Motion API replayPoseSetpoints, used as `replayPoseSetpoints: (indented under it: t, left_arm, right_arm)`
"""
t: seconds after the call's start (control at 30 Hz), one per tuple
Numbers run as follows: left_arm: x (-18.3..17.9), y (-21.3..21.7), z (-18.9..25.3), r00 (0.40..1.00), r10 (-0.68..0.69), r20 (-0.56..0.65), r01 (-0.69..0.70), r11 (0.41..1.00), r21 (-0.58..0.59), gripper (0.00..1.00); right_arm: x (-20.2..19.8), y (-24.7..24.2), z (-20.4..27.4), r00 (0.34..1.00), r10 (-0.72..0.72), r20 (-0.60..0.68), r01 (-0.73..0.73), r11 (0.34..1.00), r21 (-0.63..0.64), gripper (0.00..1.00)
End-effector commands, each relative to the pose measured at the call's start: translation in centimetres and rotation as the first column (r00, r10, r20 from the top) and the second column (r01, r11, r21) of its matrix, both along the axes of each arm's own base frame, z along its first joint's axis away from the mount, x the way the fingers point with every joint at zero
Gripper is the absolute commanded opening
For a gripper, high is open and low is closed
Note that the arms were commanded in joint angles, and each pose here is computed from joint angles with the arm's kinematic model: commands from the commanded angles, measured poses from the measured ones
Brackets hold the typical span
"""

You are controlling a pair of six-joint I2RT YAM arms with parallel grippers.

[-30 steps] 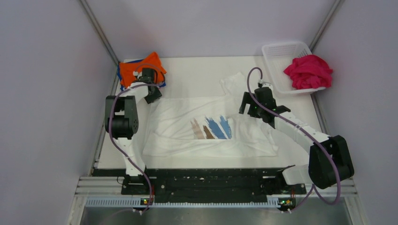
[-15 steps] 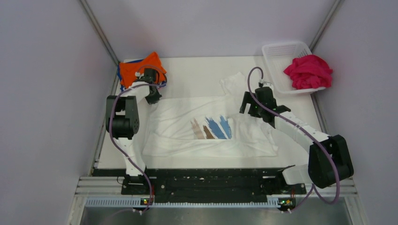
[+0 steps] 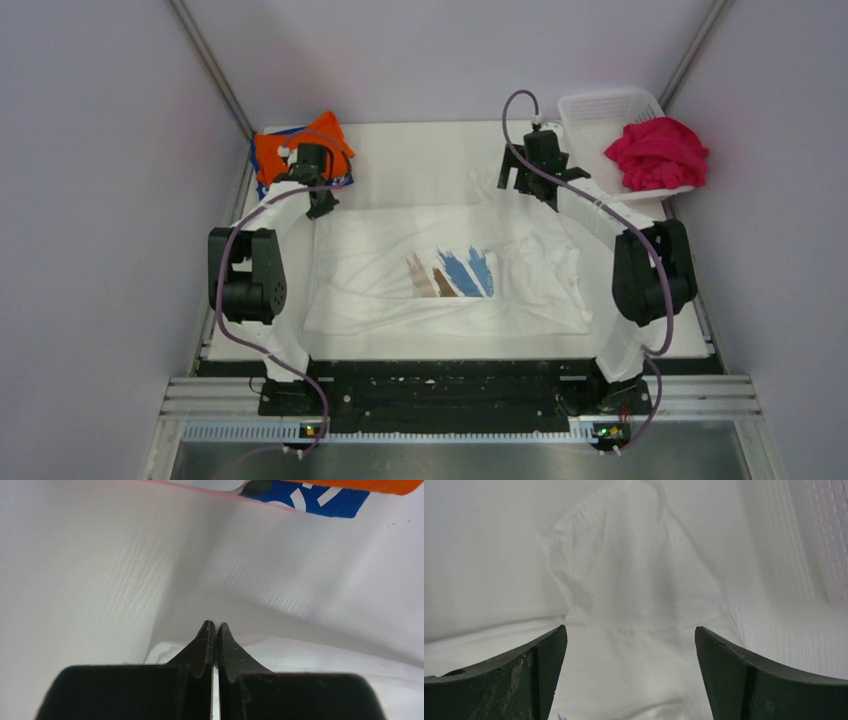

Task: Fold and stack the t-shirts
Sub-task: Grab the side of the flattened tshirt furthest away from the robot with both arms

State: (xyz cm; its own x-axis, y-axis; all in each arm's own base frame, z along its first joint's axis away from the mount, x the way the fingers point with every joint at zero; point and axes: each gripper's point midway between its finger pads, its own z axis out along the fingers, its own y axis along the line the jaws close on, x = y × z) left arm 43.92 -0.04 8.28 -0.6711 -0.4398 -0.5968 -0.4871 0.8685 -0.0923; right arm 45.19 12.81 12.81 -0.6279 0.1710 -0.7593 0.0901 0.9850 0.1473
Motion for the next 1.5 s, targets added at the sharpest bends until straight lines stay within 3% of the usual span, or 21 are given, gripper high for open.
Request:
replayPoseSetpoints:
  t: [0.0, 0.27, 0.47, 0.9, 1.07, 1.3, 1.47]
  left_arm:
    - [-0.6, -0.1, 1.8, 0.999, -0.008, 0.051, 0.007, 1.000, 0.018, 0.00]
    - [-1.0, -0.9, 2.6, 0.997, -0.026, 0.067, 0.026, 1.000, 0.009, 0.00]
    - [-1.2, -1.2, 2.2, 0.998, -0.025, 0.056, 0.025, 1.000, 0.003, 0.00]
    - [-1.4, -1.2, 1.8, 0.999, -0.019, 0.042, 0.019, 1.000, 0.005, 0.00]
    - [-1.6, -1.0, 2.0, 0.999, -0.013, 0.043, 0.012, 1.000, 0.012, 0.00]
    - [-1.5, -0.9, 2.3, 0.999, -0.010, 0.047, 0.009, 1.000, 0.016, 0.00]
    - [-1.4, -0.8, 2.4, 0.999, -0.007, 0.049, 0.006, 1.000, 0.020, 0.00]
  right_arm:
    - [5.9, 0.2, 1.0, 0.997, -0.007, 0.077, 0.011, 0.999, -0.049, 0.95]
    - [15.0, 2.5, -1.6, 0.994, 0.031, 0.100, -0.019, 0.992, -0.121, 0.88]
    - [18.6, 3.7, -4.4, 0.995, 0.060, 0.082, -0.048, 0.988, -0.150, 0.85]
    - [15.8, 2.0, -9.6, 0.998, 0.020, -0.058, -0.032, 0.977, -0.210, 0.69]
    - [15.2, 1.4, -10.7, 0.995, 0.001, -0.102, -0.026, 0.970, -0.244, 0.58]
    - [14.2, 1.0, -11.4, 0.989, -0.002, -0.147, -0.036, 0.966, -0.258, 0.38]
    - [14.1, 1.3, -10.7, 0.991, 0.007, -0.135, -0.038, 0.971, -0.234, 0.13]
